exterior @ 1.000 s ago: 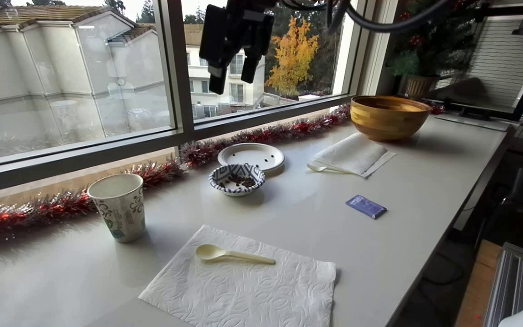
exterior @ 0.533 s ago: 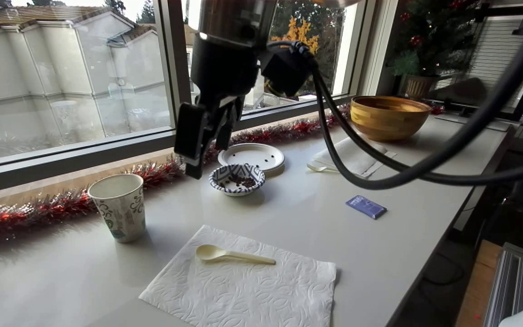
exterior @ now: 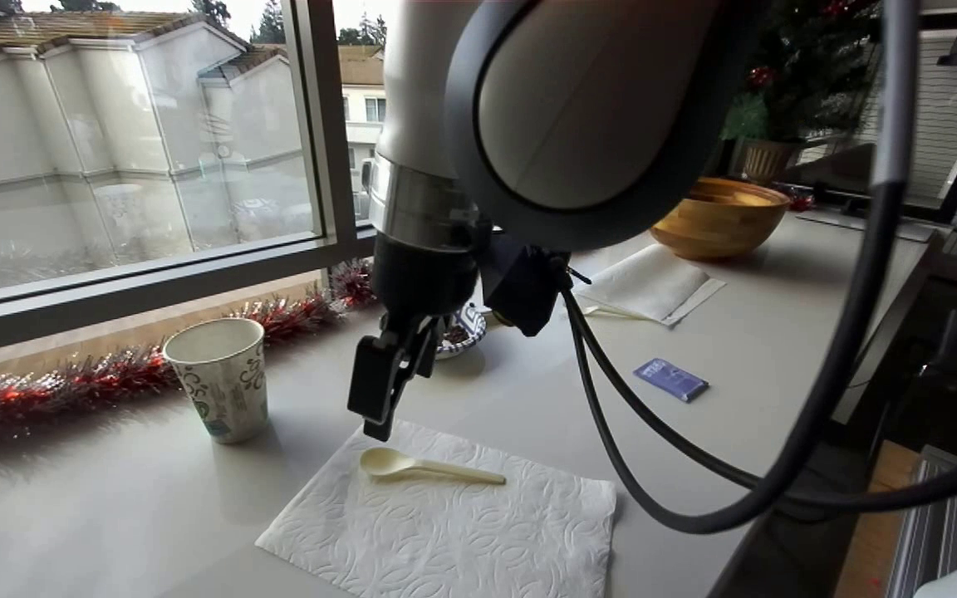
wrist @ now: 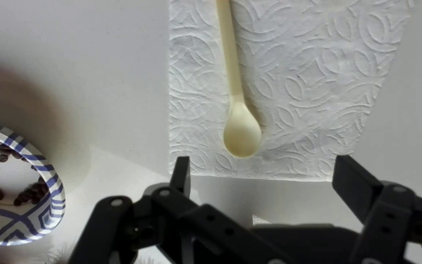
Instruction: Remove the spoon from the napkin and use it to take some coffee beans from the bowl and put them in the coffee cup.
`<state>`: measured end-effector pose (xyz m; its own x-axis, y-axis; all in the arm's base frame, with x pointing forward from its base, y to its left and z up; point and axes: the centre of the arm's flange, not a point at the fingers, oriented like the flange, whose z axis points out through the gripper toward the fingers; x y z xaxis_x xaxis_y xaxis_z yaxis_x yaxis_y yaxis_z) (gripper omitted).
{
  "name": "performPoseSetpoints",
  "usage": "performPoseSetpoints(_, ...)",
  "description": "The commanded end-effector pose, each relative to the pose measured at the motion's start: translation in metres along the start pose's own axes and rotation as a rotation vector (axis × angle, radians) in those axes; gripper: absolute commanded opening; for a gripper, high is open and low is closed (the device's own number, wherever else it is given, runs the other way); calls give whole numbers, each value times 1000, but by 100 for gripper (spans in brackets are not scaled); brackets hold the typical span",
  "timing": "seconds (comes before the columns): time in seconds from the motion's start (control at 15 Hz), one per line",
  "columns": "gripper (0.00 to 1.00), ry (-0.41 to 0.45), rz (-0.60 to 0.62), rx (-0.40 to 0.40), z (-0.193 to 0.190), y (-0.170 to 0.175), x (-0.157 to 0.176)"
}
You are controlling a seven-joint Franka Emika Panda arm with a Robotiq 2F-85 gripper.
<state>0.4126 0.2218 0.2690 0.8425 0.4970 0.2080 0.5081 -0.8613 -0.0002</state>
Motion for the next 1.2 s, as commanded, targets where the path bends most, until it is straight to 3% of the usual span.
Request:
performPoseSetpoints(0.0,100,-3,1,3,4,0,-1)
performPoseSetpoints(0.13,100,-3,2,3,5,0,-1)
performPoseSetpoints(0.2,100,12,-35,-45,9,-5,2)
performPoseSetpoints(0.33,100,11,-101,-56,27,-12,2)
performPoseSetpoints(0.6,100,43,-192,-38,54,-14,-12)
performPoseSetpoints(1.0,100,101,-201,-13,81,-4,-26)
performPoseSetpoints(1.07,96,115,-203,-18,83,-3,-27)
performPoseSetpoints(1.13,83,123,-206,-19,84,-2,-27)
